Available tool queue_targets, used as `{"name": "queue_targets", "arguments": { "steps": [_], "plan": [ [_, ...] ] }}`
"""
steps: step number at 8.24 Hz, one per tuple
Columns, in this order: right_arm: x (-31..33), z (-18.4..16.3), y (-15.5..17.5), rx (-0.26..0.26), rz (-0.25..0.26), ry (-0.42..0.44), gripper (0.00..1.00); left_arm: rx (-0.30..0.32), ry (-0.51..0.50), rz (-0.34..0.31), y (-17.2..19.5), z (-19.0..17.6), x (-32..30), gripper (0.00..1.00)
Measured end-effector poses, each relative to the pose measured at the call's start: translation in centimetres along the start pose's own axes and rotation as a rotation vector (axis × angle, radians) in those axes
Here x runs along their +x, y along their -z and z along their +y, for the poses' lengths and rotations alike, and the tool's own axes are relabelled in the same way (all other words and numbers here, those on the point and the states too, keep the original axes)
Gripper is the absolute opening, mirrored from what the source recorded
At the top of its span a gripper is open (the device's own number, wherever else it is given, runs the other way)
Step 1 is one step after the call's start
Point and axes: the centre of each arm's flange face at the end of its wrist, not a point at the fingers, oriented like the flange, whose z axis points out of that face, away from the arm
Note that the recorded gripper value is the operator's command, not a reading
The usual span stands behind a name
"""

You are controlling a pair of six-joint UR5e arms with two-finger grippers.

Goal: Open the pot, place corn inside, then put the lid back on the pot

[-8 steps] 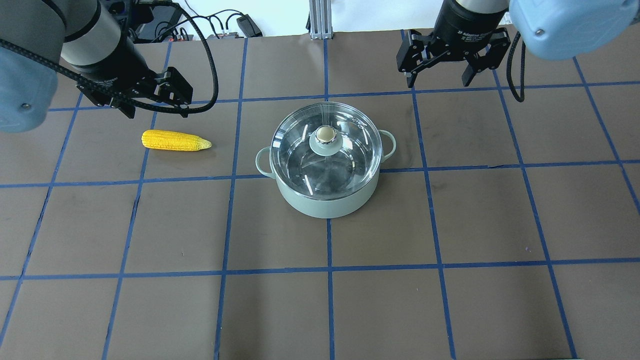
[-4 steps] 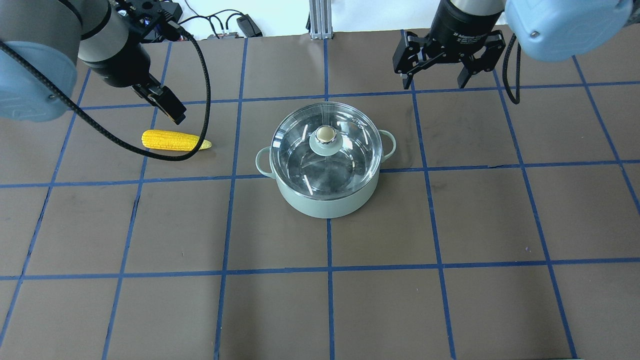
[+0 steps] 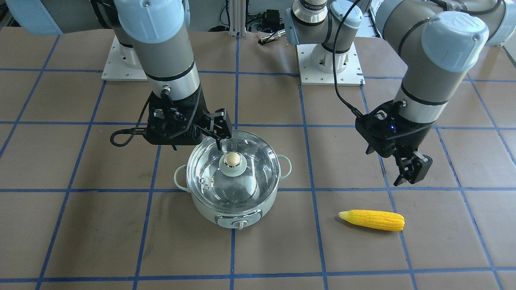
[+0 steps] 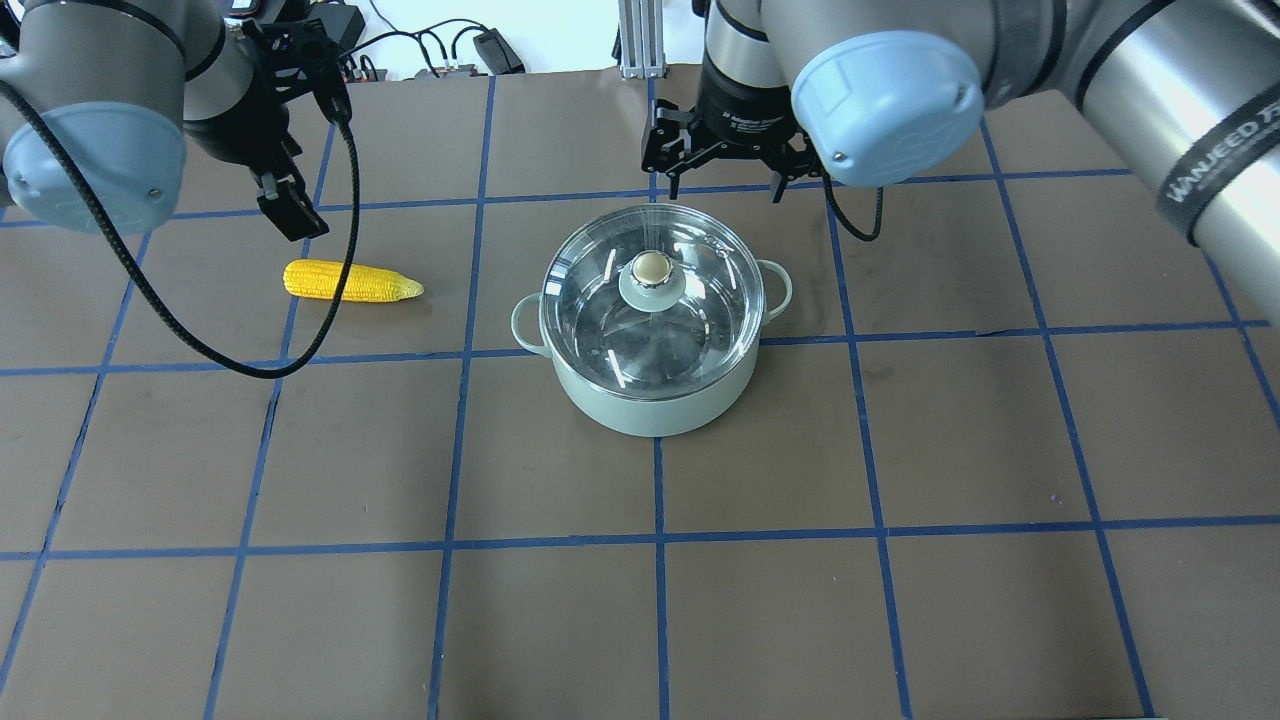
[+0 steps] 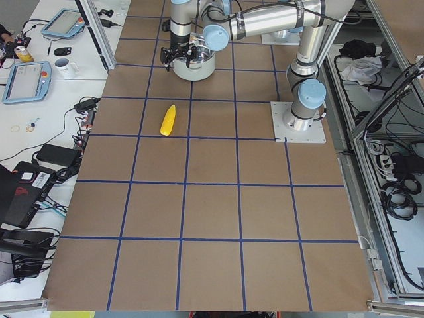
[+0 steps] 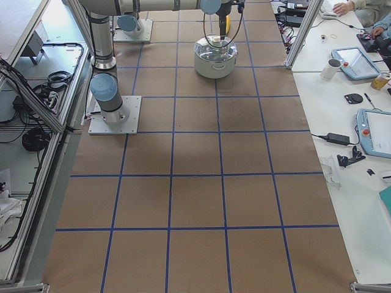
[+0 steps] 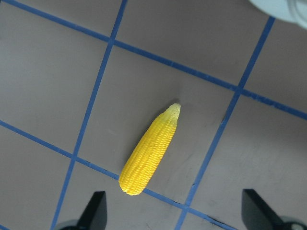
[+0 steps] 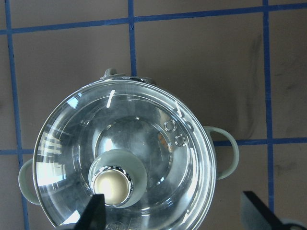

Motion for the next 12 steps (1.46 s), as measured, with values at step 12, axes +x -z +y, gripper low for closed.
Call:
{"name": "queue_targets", "arguments": {
  "steps": [12],
  "plan": [
    [14.0, 3.2, 11.6, 0.020, 0.034, -0.010, 1.00, -0.032, -0.219, 0.233, -18.0, 5.6, -5.0, 1.00]
  ]
}}
